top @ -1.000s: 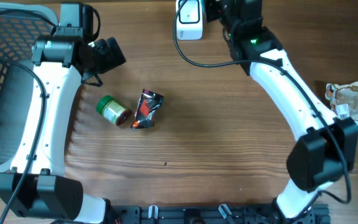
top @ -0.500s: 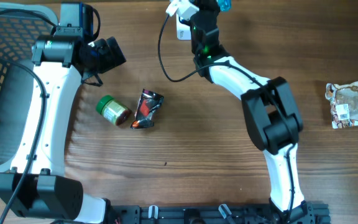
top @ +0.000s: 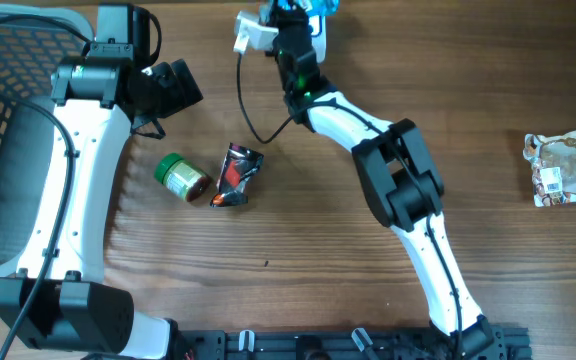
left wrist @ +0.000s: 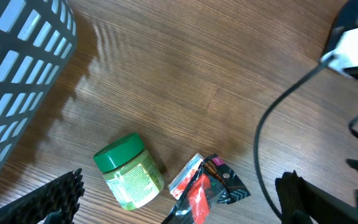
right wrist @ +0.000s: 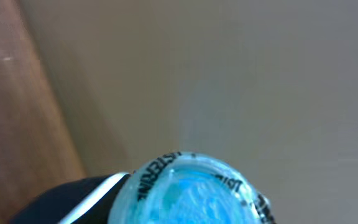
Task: Scan the item barcode
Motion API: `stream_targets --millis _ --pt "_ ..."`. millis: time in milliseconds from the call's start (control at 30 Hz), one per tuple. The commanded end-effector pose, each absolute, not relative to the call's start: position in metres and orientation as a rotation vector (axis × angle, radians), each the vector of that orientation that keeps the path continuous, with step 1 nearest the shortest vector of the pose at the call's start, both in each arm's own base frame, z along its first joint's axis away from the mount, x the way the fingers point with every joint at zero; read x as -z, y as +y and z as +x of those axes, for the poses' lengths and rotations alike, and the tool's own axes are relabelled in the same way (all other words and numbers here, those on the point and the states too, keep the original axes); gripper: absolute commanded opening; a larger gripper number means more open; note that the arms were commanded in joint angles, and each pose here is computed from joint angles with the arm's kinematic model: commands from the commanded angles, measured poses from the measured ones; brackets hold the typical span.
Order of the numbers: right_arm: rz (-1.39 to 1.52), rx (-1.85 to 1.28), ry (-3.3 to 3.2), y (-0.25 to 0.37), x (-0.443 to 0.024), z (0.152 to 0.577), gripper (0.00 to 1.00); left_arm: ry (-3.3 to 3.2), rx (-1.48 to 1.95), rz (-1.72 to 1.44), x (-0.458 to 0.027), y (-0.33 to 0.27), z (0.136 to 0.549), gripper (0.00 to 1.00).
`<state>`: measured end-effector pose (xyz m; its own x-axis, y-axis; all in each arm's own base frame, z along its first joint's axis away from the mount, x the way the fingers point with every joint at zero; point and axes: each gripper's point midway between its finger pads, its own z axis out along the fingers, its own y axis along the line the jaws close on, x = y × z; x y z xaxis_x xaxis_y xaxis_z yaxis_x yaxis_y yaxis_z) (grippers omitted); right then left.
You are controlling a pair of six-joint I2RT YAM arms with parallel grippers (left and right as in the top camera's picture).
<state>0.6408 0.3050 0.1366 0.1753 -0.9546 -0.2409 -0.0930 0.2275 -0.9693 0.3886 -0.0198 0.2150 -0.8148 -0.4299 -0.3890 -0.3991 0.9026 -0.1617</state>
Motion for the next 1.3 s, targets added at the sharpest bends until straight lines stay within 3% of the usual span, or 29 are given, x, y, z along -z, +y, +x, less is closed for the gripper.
stream_targets --millis 0,400,733,933,1267 --pt "-1.200 0.893 1.171 0.310 -0.134 0.645 0.36 2.642 0.076 -0.584 -0.216 -0.016 0.388 1.00" --pt "-1.131 1.025 1.118 0.301 -0.176 0.652 0.35 2.642 0.076 -0.584 -0.216 -0.016 0.388 1.00" --pt "-1.180 0.986 1.121 0.328 -0.167 0.640 0.35 2.642 0.076 -0.584 -0.216 -0.016 0.388 1.00" --pt "-1.074 0.969 1.027 0.336 -0.198 0.633 0.34 2.642 0.076 -0.584 -0.216 -0.016 0.388 1.00" --pt "-1.024 1.006 1.067 0.324 -0.212 0.635 0.36 2.642 0.076 -0.584 -0.216 -0.016 0.388 1.00"
